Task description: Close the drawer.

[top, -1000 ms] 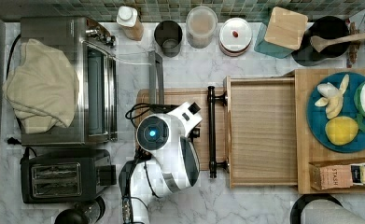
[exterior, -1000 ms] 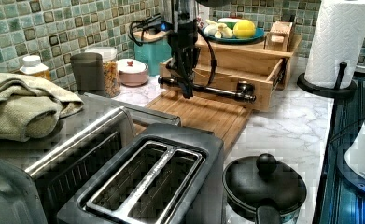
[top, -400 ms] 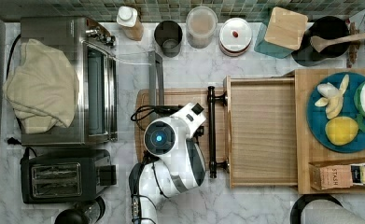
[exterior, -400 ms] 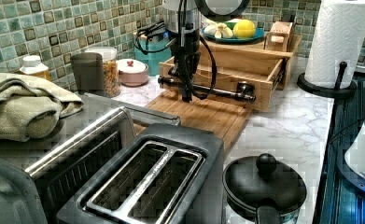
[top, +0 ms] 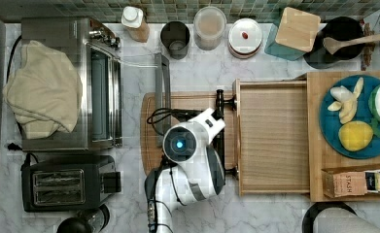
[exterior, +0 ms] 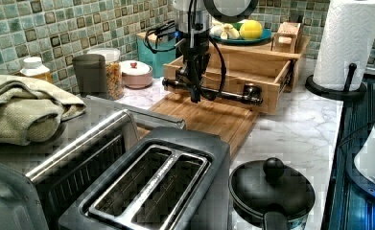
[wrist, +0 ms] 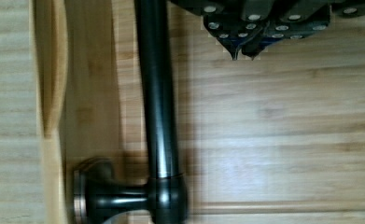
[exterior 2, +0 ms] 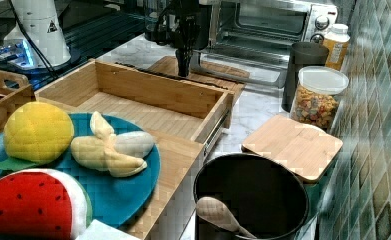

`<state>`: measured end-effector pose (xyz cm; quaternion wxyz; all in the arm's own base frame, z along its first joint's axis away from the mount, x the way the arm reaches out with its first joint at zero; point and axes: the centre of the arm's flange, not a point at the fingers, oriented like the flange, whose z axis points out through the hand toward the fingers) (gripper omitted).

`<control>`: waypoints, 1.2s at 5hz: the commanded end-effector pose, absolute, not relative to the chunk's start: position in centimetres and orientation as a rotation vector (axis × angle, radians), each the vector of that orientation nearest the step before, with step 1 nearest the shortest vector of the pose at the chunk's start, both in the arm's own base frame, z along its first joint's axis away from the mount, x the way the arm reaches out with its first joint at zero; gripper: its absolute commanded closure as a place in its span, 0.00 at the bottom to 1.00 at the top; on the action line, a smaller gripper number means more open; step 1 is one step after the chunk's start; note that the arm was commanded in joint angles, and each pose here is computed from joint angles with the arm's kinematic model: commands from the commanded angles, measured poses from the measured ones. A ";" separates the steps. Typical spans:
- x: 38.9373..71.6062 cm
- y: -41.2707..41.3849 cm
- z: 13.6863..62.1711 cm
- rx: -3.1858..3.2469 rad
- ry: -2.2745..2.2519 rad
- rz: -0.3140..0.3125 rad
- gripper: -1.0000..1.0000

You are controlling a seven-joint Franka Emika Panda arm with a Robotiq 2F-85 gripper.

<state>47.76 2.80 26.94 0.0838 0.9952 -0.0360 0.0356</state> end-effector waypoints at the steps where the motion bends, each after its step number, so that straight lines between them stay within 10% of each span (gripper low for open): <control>1: 47.7 -5.0 26.0 2.970 -0.034 0.057 1.00; 4: 47.3 -15.0 26.9 2.858 -0.180 -0.081 1.00; 6: 46.3 -22.3 27.0 2.819 -0.215 -0.054 1.00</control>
